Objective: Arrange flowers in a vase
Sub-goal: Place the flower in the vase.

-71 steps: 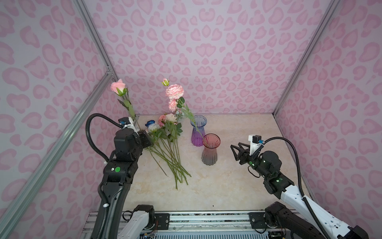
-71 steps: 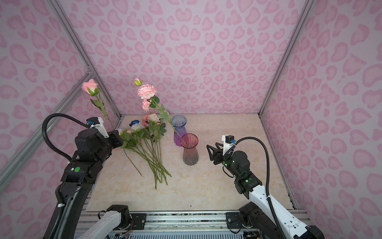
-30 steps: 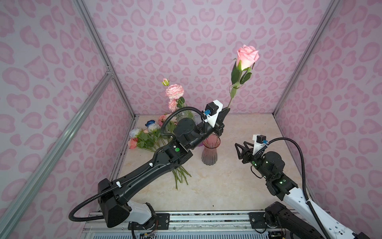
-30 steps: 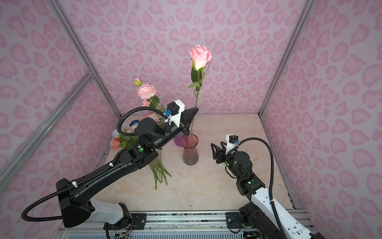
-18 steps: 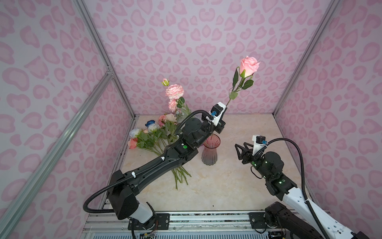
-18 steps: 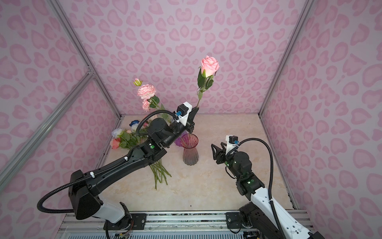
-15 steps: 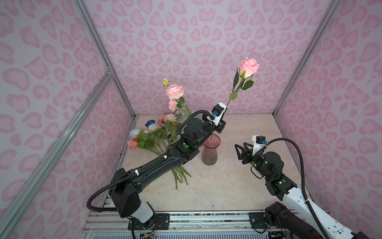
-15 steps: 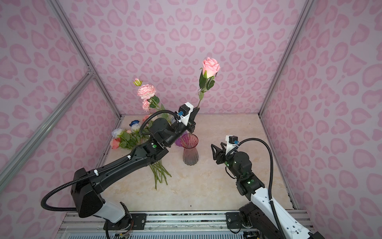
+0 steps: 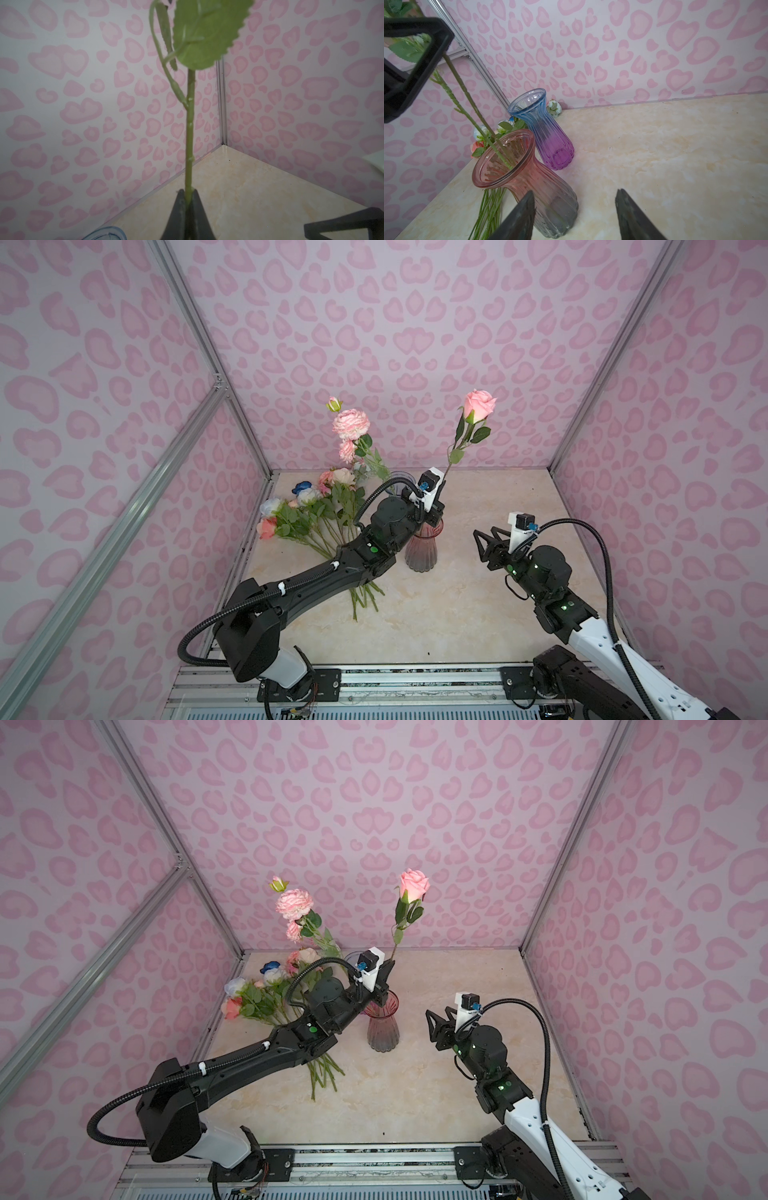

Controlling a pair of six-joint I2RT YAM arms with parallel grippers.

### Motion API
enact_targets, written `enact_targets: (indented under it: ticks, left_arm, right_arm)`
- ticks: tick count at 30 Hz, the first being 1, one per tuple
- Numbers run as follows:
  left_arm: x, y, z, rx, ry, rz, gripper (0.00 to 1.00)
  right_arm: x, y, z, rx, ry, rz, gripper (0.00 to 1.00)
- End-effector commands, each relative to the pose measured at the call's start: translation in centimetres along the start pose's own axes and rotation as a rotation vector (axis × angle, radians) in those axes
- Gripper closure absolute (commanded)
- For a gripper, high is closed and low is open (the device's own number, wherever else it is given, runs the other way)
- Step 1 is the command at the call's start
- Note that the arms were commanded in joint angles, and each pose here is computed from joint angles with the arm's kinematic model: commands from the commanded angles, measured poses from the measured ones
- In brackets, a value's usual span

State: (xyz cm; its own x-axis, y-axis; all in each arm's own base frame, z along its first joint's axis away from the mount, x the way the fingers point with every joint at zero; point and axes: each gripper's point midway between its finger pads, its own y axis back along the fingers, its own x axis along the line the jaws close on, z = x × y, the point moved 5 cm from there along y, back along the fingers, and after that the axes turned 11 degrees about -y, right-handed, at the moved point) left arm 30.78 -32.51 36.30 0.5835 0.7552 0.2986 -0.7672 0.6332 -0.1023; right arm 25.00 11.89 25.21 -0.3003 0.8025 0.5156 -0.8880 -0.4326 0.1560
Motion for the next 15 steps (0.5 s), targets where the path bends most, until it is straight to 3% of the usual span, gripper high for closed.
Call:
enact_targets:
  ticks: [1,7,11,15]
  left_arm:
    - [0.7,0.6,0.2,0.021,0.054,0.039,0.84]
    - [0.3,1.3,-0.8,0.063,0.11,0.016,0.69]
    - [0.8,1.8,-0.1,0.092,0.14,0.041,0.65]
    - [1.6,3.9,2.8,0.09,0.165,0.043,0.45]
  right_arm:
    - [0.1,-0.2,-0.2,0.004,-0.003,0.015,0.37]
    - [0.2,0.0,0.0,-0.005,-0.018,0.022,0.37]
    - [0.2,0.1,0.1,-0.008,-0.019,0.017,0.37]
    - [0.3,0.3,0.3,-0.01,-0.015,0.013,0.37]
